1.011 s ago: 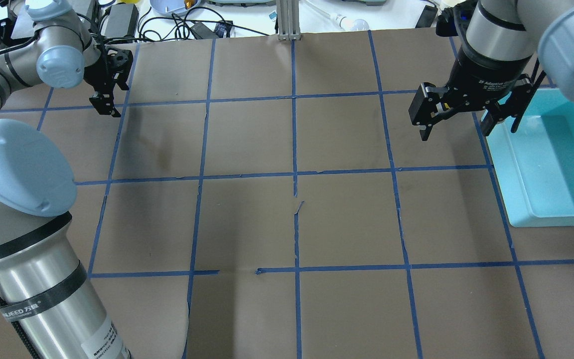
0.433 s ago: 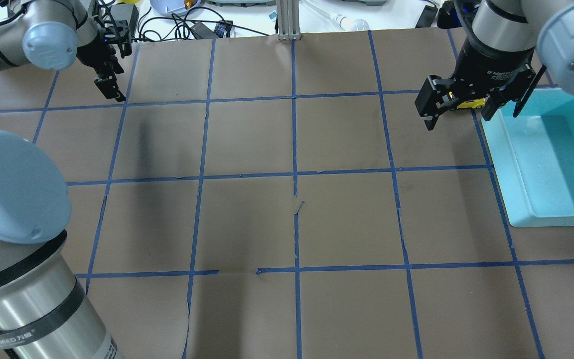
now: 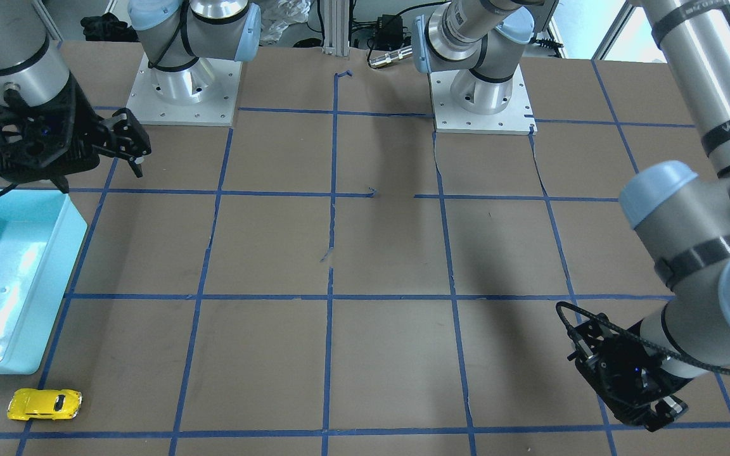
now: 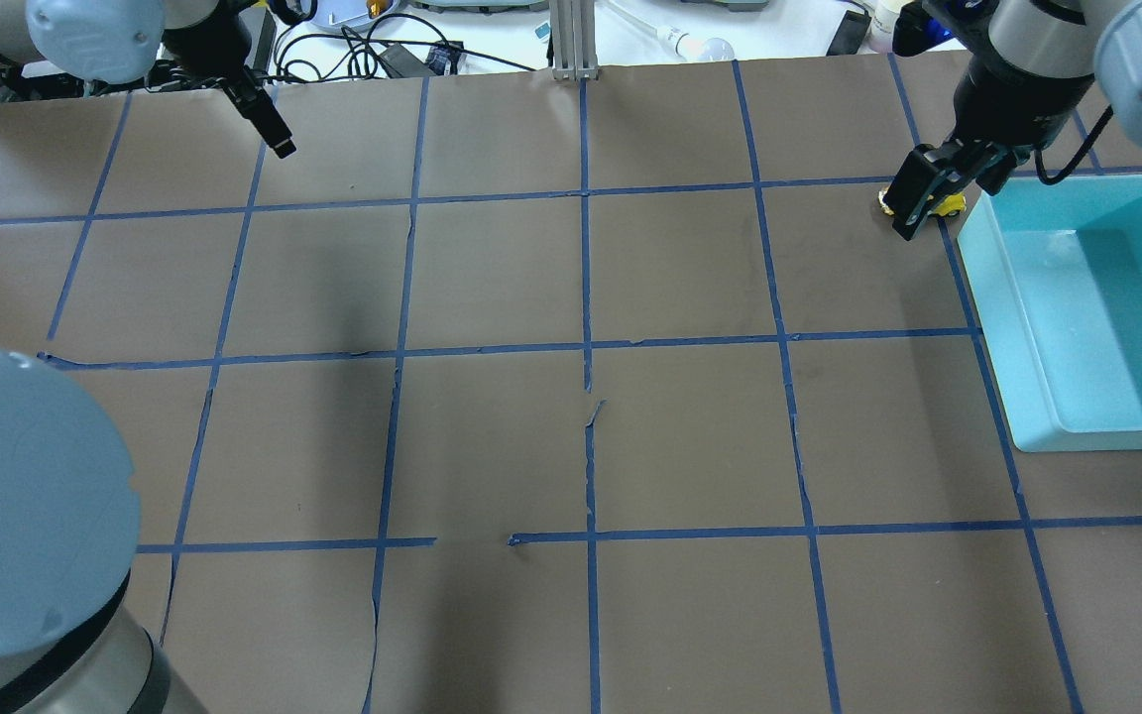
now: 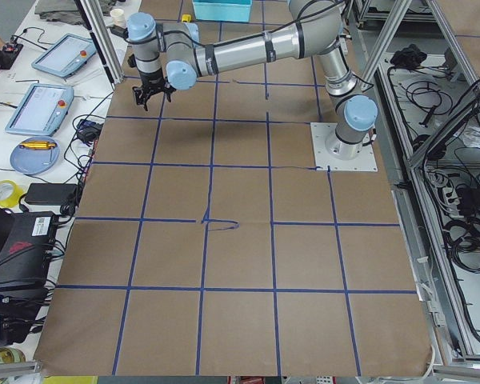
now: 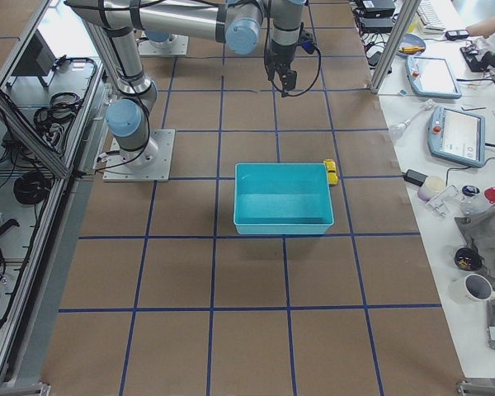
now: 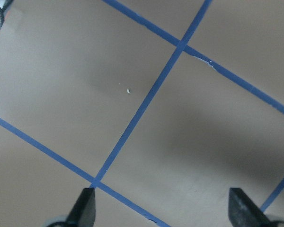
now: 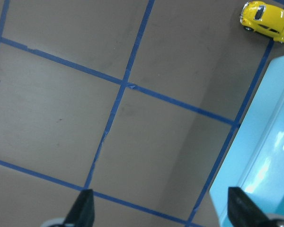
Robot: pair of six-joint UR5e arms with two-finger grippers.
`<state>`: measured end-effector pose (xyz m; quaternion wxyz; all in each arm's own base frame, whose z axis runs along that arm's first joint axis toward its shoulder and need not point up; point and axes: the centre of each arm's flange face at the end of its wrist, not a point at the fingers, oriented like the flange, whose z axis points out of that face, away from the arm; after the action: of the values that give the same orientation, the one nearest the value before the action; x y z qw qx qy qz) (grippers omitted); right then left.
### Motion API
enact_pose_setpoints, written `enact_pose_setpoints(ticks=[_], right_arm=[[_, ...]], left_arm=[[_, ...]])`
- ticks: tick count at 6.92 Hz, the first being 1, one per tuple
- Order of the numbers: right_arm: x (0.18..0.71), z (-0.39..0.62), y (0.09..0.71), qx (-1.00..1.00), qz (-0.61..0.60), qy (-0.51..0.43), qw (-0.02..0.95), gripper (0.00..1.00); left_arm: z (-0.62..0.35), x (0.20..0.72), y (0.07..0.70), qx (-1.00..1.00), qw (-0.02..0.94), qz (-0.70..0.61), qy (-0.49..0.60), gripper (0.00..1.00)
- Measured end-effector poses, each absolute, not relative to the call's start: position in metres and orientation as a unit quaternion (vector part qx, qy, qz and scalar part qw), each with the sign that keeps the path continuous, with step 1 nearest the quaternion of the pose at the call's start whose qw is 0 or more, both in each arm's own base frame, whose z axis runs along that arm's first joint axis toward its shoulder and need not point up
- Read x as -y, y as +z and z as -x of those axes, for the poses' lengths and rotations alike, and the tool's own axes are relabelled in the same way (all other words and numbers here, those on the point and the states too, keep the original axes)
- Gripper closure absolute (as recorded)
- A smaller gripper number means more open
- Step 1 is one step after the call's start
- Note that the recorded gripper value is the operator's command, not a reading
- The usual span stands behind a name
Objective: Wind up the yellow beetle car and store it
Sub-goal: 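Lower the right gripper over the car while the left gripper rises away, then close the right gripper on the yellow car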
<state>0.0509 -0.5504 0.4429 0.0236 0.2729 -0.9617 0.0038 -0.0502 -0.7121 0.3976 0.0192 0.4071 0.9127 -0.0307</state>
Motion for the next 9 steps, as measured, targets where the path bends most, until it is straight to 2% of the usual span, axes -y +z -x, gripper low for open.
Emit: enact_pose_setpoints(ticks=[2, 4, 9], right_arm=[[0.600, -0.037, 0.407, 0.920, -0.385, 0.052, 0.055, 0.00], [0.635, -0.021, 0.362, 0.863, -0.494, 0.062, 0.081, 0.00], [0.706, 0.068, 0.261, 0.843, -0.534, 0.039, 0.061, 0.00]], left_arm=[[0.099, 0.669, 0.451, -0.963, 0.008, -0.266, -0.038, 0.00], [0.136, 0.616, 0.475, -0.985, 0.000, -0.167, -0.041, 0.00], [0.147, 0.501, 0.485, -0.994, -0.027, -0.106, -0.018, 0.00]])
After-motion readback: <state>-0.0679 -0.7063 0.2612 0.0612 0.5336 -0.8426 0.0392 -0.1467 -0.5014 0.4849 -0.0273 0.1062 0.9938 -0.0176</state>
